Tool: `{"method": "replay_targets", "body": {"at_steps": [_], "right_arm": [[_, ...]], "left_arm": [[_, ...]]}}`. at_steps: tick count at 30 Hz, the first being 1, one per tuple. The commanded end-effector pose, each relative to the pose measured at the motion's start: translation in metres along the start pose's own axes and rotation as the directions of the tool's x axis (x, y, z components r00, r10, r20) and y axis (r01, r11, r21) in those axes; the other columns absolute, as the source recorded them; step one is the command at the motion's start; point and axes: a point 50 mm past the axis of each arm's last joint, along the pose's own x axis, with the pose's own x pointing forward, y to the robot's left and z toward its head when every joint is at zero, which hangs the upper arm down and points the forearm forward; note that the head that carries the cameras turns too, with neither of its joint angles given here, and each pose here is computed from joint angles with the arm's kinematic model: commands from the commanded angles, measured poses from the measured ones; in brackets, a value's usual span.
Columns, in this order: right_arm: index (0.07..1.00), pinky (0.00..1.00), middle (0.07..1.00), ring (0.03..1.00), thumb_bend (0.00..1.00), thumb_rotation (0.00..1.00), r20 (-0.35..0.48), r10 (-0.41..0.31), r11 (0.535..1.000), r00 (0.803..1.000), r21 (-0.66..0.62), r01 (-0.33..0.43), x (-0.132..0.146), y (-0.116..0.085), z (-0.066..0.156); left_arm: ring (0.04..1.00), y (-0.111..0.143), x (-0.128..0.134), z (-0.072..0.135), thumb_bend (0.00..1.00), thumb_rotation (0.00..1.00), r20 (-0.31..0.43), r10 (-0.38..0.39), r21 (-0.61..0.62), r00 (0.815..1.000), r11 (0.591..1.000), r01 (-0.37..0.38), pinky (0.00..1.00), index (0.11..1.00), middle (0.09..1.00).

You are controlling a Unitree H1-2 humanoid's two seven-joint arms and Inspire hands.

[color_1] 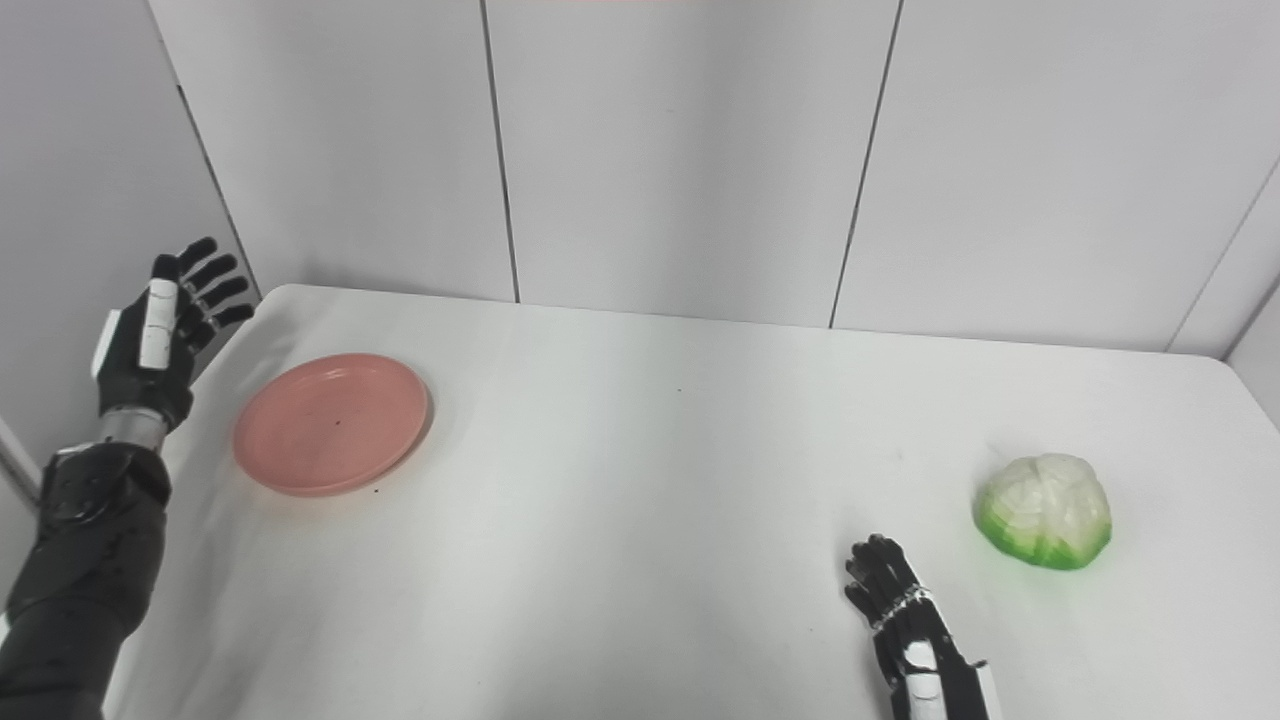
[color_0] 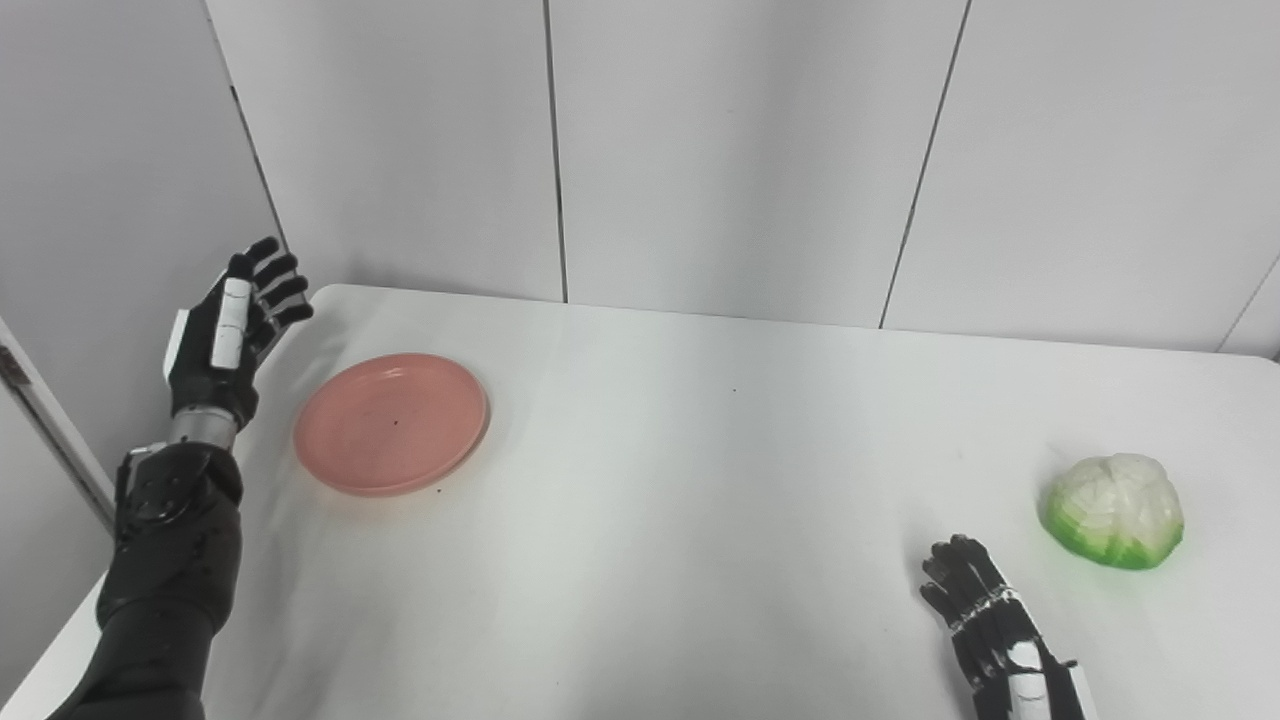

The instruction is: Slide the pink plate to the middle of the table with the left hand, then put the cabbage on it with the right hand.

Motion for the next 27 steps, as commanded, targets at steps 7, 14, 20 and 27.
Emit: {"method": "replay_targets", "body": {"at_steps": [7, 14, 20, 27], "right_arm": [[0.839, 0.89, 0.875, 0.882, 0.79, 0.9, -0.11, -0.066, 0.997, 0.992, 0.022, 0.069, -0.035, -0.004, -0.011], [0.828, 0.86, 0.865, 0.868, 0.8, 0.89, -0.107, -0.075, 0.997, 0.991, 0.017, 0.078, -0.039, -0.005, -0.008], [0.819, 0.86, 0.868, 0.869, 0.8, 0.88, -0.112, -0.079, 0.997, 0.991, 0.019, 0.081, -0.042, -0.006, -0.006], [0.813, 0.85, 0.864, 0.867, 0.81, 0.87, -0.114, -0.084, 0.996, 0.99, 0.017, 0.087, -0.045, -0.009, -0.005]], "left_arm": [[0.791, 0.012, 0.014, 0.012, 0.99, 0.83, 0.014, 0.007, 0.019, 1.0, 1.0, -0.007, 0.72, 0.791, 0.801], [0.785, 0.011, 0.004, -0.016, 0.98, 0.84, -0.079, 0.036, 0.027, 0.996, 0.999, -0.034, 0.76, 0.785, 0.782], [0.802, 0.0, -0.003, -0.032, 0.99, 0.83, -0.121, 0.027, 0.019, 0.992, 0.999, -0.025, 0.7, 0.773, 0.795], [0.818, -0.014, -0.009, -0.044, 1.0, 0.86, -0.153, -0.004, 0.031, 0.988, 0.999, 0.009, 0.72, 0.805, 0.824]]}}
